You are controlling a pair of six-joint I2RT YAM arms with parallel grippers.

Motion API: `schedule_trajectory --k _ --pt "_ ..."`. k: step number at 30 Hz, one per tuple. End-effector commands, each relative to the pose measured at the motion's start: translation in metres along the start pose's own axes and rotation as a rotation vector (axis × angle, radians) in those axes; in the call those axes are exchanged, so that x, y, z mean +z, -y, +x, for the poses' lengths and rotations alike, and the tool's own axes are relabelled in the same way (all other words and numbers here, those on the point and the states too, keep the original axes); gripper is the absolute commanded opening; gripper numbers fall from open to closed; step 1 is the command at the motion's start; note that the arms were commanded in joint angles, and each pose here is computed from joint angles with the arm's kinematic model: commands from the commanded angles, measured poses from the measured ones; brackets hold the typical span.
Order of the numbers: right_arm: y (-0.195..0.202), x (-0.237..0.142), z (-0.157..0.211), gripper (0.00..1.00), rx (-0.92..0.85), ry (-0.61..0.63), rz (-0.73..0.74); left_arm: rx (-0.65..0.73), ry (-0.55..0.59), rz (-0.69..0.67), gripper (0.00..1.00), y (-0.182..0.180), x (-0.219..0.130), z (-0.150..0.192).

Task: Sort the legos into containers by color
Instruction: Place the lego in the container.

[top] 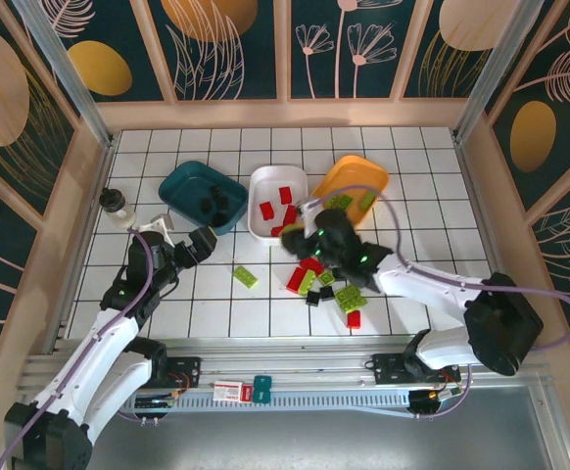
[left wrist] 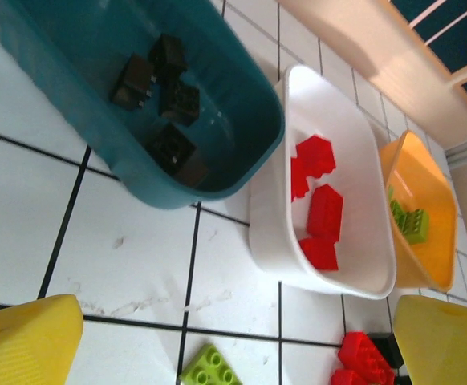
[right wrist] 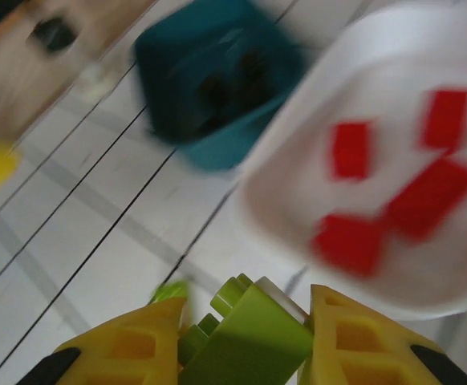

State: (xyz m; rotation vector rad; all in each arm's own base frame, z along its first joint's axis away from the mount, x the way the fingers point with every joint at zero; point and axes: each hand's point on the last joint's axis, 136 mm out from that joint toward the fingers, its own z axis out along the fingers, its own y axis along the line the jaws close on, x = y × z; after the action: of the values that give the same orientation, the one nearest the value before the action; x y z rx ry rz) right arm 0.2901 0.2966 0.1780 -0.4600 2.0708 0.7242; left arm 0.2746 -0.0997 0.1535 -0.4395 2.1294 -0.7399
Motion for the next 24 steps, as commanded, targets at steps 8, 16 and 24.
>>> schedule_trajectory --k 8,16,24 --pt "0.156 0.032 -0.036 0.18 0.21 -0.002 0.326 0.03 -0.064 0.012 0.99 0.005 0.015 0.021" --pt "0.194 0.052 -0.04 0.59 0.273 -0.03 0.399 0.114 -0.14 -0.024 0.99 0.006 0.03 0.041" --pt "0.165 0.028 -0.045 0.64 0.227 0.026 0.382 0.246 -0.259 -0.149 0.93 0.004 0.058 0.084"
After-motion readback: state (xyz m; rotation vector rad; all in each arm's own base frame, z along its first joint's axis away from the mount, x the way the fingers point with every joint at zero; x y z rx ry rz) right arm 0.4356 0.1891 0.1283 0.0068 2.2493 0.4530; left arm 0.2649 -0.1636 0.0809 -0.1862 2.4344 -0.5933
